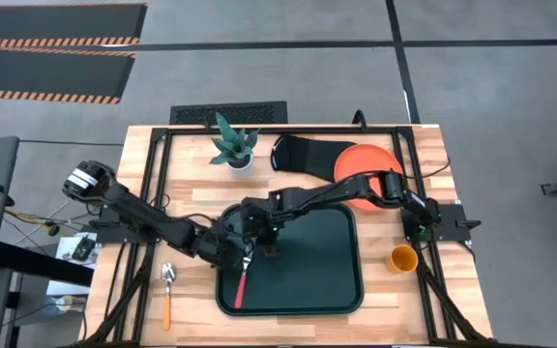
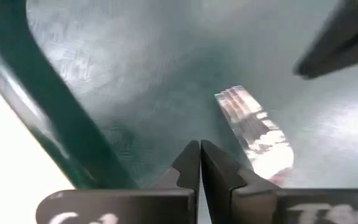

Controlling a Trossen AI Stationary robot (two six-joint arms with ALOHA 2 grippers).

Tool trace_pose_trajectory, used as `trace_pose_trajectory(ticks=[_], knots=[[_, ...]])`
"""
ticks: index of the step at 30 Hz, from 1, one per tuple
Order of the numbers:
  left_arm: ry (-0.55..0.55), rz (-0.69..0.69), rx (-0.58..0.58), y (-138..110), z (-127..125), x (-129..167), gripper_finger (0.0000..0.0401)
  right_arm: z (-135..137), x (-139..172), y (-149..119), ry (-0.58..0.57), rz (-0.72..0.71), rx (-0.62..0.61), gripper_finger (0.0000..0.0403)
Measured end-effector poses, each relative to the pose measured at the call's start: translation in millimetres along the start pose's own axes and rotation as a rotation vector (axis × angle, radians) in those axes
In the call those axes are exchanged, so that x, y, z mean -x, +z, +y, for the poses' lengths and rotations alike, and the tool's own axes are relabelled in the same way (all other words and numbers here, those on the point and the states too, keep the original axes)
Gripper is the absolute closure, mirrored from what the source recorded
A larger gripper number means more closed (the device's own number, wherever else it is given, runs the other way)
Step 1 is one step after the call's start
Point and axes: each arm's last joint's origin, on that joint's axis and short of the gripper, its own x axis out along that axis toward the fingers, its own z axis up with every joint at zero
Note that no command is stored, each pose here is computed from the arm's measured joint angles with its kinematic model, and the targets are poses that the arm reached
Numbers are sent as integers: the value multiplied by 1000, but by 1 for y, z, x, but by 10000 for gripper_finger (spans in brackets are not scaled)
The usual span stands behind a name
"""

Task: Pick and place plate/cup/fork/spoon on tray
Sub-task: Put the pink fork on the left side of the black tray

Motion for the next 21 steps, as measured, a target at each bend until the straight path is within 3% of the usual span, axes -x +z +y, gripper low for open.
trace_pose_trajectory(ticks=[4,8,11,17,21], knots=[[-23,-2,26,5,1,14,401,2,38,3,-23,15,-22,349],[-88,-6,62,10,0,32,401,3,84,-10,-46,146,-53,311],[-202,-24,27,14,-8,44,390,9,122,-22,-106,254,-69,276],[-446,-89,-87,15,-31,54,315,29,194,-40,-252,311,-122,224],[-435,-94,-111,15,-30,54,255,53,242,-56,-330,297,-206,218]])
